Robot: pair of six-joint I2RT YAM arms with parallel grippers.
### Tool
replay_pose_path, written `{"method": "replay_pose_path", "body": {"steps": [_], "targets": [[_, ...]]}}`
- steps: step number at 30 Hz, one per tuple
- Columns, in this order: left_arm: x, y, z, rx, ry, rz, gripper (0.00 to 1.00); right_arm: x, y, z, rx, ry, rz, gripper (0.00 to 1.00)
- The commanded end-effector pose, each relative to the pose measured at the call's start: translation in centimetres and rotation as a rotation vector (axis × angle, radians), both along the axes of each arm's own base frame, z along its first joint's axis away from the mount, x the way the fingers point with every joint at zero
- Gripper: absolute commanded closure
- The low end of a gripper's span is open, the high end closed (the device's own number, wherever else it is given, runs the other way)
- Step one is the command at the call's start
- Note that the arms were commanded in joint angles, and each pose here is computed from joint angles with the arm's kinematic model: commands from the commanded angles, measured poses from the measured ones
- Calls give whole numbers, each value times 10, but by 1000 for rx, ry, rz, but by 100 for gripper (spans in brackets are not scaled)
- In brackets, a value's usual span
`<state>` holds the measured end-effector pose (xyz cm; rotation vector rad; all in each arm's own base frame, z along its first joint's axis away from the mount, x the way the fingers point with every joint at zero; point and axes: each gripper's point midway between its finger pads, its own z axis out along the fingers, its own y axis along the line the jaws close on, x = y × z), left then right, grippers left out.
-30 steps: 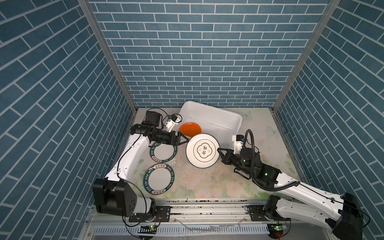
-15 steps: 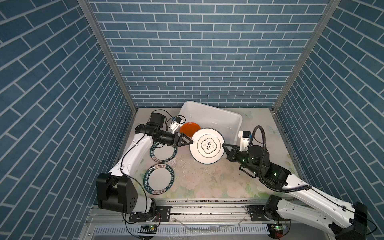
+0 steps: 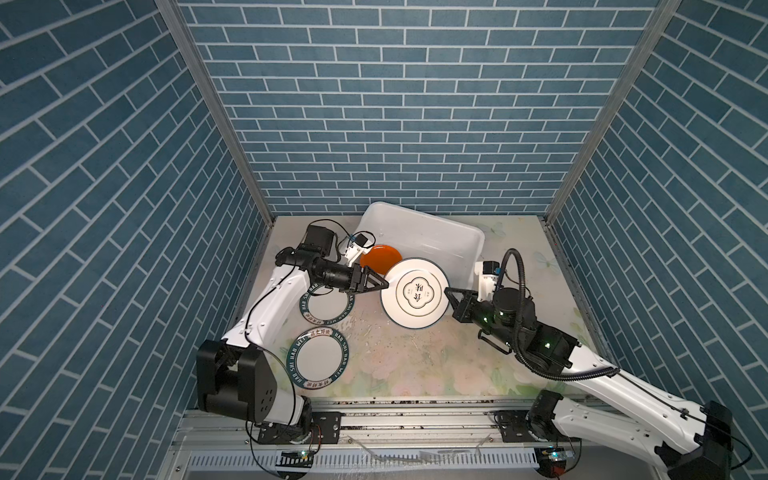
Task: Place the plates into the plastic bin on the countertop
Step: 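Close the left gripper on the white plate rim held by the right gripper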
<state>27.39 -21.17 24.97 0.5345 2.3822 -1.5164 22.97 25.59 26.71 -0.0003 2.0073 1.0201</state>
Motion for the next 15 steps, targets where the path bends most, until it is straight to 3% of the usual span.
{"method": "replay_pose_path", "body": {"steps": [1, 7, 15], "targets": [[2, -1, -5, 6, 13, -2, 43, 3, 5, 36, 75, -75, 13, 100], [0, -3, -6, -12, 21, -13, 47, 3, 5, 36, 80, -73, 15, 100], [-3, -6, -2, -57, 35, -33, 63, 5, 9, 32, 80, -66, 27, 100]]}}
